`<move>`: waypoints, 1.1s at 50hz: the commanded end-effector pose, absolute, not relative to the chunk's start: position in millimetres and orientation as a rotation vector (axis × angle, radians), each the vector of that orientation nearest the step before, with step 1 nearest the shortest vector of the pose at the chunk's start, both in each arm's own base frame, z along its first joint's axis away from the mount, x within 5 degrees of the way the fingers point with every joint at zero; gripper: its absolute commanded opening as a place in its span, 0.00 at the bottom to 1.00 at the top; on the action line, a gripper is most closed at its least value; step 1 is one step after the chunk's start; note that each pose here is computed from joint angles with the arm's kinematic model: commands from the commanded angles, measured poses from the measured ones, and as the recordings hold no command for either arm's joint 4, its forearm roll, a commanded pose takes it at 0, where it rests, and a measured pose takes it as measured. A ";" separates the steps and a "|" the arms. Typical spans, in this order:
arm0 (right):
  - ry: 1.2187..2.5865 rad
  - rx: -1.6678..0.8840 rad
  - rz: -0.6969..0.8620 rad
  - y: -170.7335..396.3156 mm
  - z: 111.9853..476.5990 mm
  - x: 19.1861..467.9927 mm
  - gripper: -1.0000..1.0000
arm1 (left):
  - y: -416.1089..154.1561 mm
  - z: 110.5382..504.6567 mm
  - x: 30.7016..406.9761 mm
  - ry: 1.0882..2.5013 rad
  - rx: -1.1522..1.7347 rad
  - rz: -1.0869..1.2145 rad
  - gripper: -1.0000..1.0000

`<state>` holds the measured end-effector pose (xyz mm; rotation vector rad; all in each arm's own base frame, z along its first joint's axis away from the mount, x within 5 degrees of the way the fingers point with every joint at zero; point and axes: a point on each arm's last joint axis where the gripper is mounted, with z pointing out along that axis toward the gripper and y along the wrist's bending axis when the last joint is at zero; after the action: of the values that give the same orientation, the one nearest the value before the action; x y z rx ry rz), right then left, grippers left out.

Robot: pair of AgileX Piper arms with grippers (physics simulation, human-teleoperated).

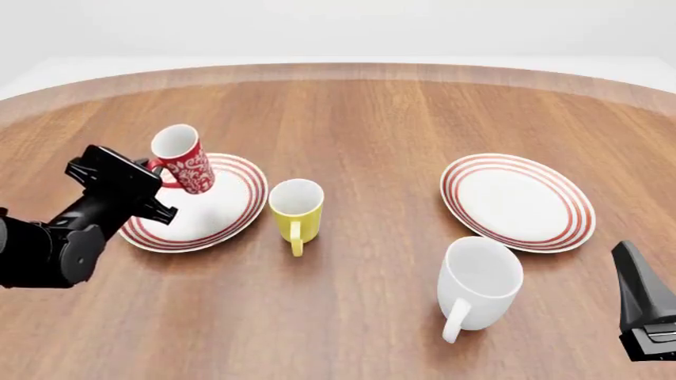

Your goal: Put the red mug on the left plate.

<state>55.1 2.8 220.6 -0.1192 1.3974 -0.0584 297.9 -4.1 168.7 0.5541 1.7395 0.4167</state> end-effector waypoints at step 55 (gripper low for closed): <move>1.396 -0.121 -0.059 2.8 220.9 55.1 1.00 | 3.1 136.5 301.2 1.797 0.546 0.422 0.00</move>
<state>55.1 2.8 220.9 -0.1201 1.3965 -0.0592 299.8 2.8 137.7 0.5410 1.8013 0.4148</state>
